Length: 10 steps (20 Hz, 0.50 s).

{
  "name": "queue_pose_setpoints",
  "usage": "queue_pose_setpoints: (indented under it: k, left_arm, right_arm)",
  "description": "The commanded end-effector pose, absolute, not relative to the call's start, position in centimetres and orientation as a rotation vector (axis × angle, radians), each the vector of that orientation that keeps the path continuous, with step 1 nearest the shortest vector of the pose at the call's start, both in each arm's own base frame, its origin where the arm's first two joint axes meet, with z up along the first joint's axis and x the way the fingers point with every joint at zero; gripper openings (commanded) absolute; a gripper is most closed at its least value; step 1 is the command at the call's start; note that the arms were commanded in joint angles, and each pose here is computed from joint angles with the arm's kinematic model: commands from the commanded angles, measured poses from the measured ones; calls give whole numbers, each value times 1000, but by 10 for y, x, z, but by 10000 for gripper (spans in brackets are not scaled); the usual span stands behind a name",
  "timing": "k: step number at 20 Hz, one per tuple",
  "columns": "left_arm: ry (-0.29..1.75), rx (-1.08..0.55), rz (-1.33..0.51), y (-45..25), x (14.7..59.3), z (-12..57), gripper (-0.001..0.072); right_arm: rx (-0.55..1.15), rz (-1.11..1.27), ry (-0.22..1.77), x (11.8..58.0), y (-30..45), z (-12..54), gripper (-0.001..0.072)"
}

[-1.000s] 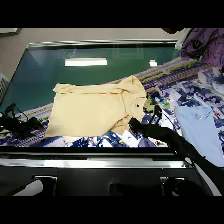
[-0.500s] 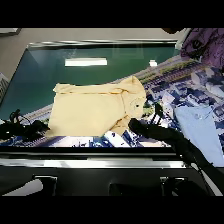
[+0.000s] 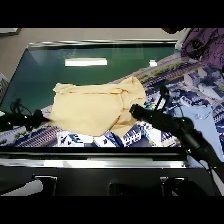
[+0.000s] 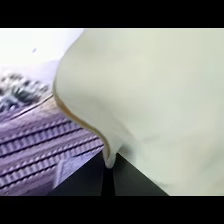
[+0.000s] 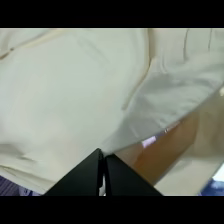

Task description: Fold the clothes and pants, and hang the long-sleeved shirts on hangers.

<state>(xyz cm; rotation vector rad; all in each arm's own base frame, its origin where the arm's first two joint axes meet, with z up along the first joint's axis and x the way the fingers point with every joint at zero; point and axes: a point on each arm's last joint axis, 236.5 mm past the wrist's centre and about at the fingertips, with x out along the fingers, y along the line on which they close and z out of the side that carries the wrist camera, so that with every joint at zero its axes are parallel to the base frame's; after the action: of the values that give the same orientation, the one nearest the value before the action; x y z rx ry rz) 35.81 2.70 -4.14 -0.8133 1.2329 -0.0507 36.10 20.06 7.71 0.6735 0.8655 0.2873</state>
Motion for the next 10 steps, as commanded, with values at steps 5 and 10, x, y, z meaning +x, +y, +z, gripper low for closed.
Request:
queue_pose_setpoints:
  k: [5,10]
  left_arm:
    - [512,-456,-53,62,415,291,12]
    - [152,-241,164,65,295,444,12]
  right_arm:
    - [372,198,461,387,98,320,26]
    - [309,196,190,276,61,458,26]
